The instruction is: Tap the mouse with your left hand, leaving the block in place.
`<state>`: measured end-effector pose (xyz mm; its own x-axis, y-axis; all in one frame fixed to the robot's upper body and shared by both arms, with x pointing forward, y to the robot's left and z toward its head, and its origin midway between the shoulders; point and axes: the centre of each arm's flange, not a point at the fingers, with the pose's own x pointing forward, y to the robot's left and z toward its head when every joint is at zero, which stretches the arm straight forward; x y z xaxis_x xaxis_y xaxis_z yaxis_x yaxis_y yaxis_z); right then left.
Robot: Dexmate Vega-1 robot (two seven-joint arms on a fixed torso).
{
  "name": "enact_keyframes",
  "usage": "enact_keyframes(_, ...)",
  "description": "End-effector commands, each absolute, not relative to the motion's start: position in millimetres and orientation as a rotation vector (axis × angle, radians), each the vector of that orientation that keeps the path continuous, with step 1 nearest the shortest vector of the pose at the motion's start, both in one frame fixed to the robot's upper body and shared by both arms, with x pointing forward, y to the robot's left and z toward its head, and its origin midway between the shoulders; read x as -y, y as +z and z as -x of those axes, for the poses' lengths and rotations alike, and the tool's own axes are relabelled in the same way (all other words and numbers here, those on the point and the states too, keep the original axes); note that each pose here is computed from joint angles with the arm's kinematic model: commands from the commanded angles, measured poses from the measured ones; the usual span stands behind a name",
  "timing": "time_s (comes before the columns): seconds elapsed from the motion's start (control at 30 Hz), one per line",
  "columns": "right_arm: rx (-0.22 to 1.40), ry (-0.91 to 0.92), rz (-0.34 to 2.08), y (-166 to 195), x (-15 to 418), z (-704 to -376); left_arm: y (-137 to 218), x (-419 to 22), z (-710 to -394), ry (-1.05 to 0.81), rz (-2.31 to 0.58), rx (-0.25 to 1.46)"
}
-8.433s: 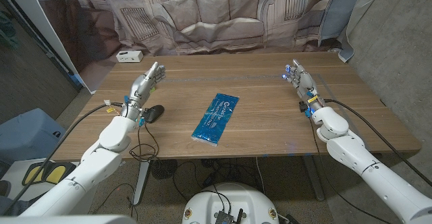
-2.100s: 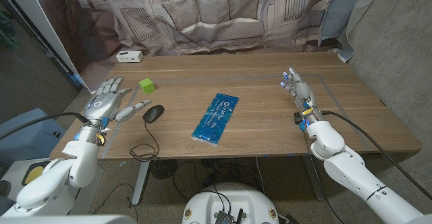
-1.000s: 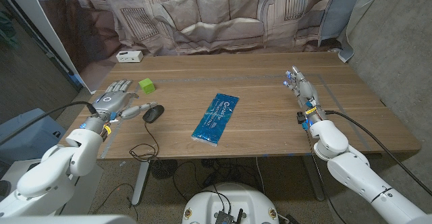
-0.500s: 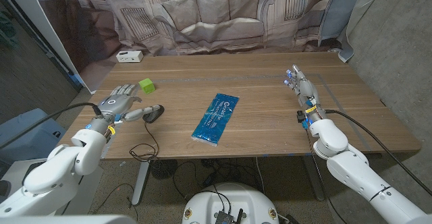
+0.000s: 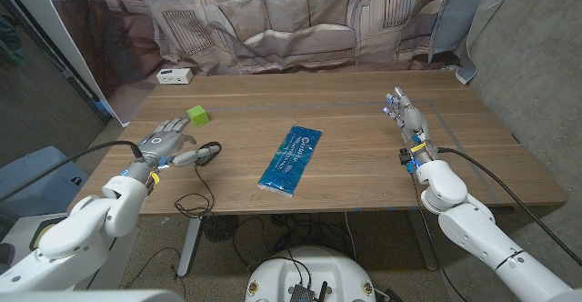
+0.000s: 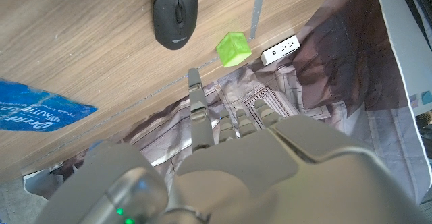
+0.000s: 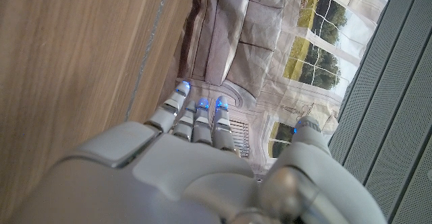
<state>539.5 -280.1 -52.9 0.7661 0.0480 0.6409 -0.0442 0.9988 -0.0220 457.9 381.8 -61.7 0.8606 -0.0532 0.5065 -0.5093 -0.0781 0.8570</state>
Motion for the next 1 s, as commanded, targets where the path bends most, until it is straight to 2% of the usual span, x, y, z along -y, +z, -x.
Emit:
enact_keyframes(0.03,0.704,0.039,-0.003,-53,283,-539,-67,-380,-463,0.392,-1.643,0.428)
enact_keyframes(1.0,0.693,0.027,0.002,-51,287,-540,-86,-379,-489,0.337,-1.626,0.389)
